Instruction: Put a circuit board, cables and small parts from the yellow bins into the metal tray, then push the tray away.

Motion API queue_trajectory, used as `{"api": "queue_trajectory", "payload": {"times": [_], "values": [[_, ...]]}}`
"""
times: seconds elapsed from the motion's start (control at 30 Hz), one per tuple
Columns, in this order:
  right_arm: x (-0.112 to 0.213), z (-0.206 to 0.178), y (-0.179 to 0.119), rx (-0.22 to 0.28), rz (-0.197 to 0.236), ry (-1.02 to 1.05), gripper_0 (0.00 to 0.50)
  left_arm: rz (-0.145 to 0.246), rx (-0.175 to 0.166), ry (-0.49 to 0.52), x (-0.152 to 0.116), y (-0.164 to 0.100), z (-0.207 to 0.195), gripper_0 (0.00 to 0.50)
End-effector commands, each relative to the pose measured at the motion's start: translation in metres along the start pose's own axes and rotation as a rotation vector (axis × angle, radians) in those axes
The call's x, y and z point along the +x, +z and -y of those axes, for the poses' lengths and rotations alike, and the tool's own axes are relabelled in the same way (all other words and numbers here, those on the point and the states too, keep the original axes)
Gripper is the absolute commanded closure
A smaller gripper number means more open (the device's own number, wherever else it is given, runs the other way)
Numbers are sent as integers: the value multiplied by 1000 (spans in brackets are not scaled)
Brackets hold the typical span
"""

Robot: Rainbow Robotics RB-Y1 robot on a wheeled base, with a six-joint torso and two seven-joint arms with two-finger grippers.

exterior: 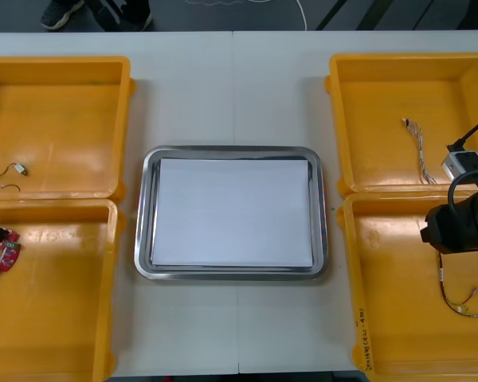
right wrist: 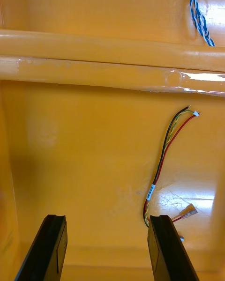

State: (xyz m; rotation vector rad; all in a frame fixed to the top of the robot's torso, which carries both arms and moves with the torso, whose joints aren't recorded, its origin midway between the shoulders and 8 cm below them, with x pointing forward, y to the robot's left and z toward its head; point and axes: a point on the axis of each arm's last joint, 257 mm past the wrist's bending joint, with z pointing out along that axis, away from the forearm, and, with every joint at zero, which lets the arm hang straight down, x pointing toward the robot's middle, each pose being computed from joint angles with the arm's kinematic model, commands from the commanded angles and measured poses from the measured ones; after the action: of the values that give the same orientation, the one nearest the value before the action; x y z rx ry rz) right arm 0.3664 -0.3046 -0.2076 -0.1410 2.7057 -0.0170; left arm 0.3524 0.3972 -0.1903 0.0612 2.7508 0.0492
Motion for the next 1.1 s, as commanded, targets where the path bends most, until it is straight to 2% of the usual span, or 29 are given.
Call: {"api": "queue_trajectory", "payload": {"times": [0.03,1.1], "values": [[2,3,-2,-5,5,23,0,14,-13,78,3,-5,-5,0],[2,3,-2,-5,5,23,0,14,-13,78,3,-5,-5,0]]}}
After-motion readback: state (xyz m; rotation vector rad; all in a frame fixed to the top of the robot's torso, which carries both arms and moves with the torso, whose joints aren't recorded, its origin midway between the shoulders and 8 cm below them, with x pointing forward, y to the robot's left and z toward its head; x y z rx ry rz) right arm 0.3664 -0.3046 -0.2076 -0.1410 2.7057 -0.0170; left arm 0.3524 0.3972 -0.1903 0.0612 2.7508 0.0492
